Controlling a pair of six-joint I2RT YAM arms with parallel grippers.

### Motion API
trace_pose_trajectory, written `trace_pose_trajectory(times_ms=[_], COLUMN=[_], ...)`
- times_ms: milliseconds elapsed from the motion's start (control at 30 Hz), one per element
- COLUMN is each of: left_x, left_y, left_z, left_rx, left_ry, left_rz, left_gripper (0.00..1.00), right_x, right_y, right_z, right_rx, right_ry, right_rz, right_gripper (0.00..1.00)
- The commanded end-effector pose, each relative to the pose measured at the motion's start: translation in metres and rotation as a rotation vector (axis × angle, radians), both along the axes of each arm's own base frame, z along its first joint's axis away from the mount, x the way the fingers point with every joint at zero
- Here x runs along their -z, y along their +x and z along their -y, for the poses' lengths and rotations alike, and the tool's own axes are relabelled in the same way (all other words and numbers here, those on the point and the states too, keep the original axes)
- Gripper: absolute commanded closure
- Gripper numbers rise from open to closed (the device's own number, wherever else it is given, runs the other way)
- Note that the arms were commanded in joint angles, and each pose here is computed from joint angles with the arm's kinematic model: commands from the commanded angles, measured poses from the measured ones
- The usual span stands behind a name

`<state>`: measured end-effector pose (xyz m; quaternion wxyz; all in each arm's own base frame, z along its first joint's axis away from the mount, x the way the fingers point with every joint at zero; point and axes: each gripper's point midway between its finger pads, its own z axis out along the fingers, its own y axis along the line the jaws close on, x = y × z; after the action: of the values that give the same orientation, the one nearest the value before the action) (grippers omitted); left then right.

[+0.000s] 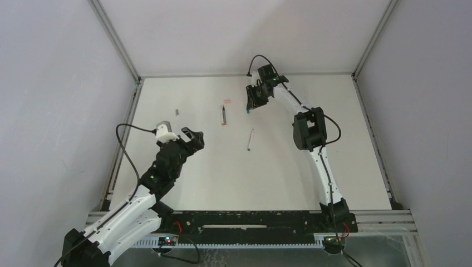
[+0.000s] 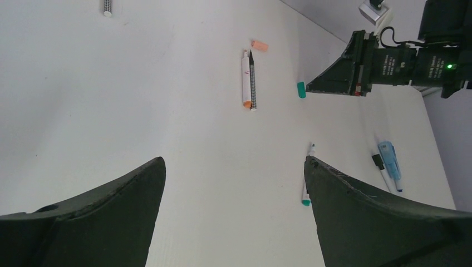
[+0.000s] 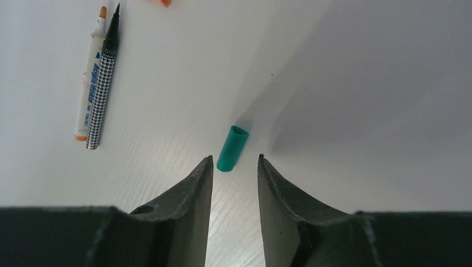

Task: Insert the pens into the pen caps
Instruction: Move the pen cap to the center of the board.

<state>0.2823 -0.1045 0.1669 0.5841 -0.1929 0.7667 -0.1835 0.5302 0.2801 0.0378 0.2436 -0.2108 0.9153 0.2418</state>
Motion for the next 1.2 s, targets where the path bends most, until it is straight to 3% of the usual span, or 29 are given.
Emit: trace_pose_trajectory(times_ms=[0,200,633,767,967,1167], left_x=[-0.037,-0.038,-0.042,-0.044,-0.052,-0.045], left_y=[0.011,0.014,0.014,0.014,0.014,0.012], left_z=[0.004,0.007,0.009,0.015,0.049,0.071], left_rx=[-0.003,0.008,0.017,0.052,0.238,0.347], left_ry=[-0.023,-0.008,-0.008,-0.015,-0.018,-0.040], left_rz=[0.069,0.062,0.075,0.091,0.132,0.119], left_gripper=[0.03,0.03,0.03,0.03,0.04,0.05], right_x=[-0.011,0.004,0.021,0.014,0.004,0.013], right_y=[0.010,0.008,-0.014,-0.030,-0.074,-0.134], right_z=[-0.012,-0.011,0.012,0.033,0.062,0.095], right_rx=[0.000,-0.002,-0.046,-0.039,-0.050,-0.031], right_ry=[0.022,-0.024,-0.173,-0.187,-0.219,-0.284], right_rz=[0.051,0.043,-0.007,-0.047,-0.104,-0.174], right_gripper=[0.58,0.62,0.85,0.87,0.88,0.82])
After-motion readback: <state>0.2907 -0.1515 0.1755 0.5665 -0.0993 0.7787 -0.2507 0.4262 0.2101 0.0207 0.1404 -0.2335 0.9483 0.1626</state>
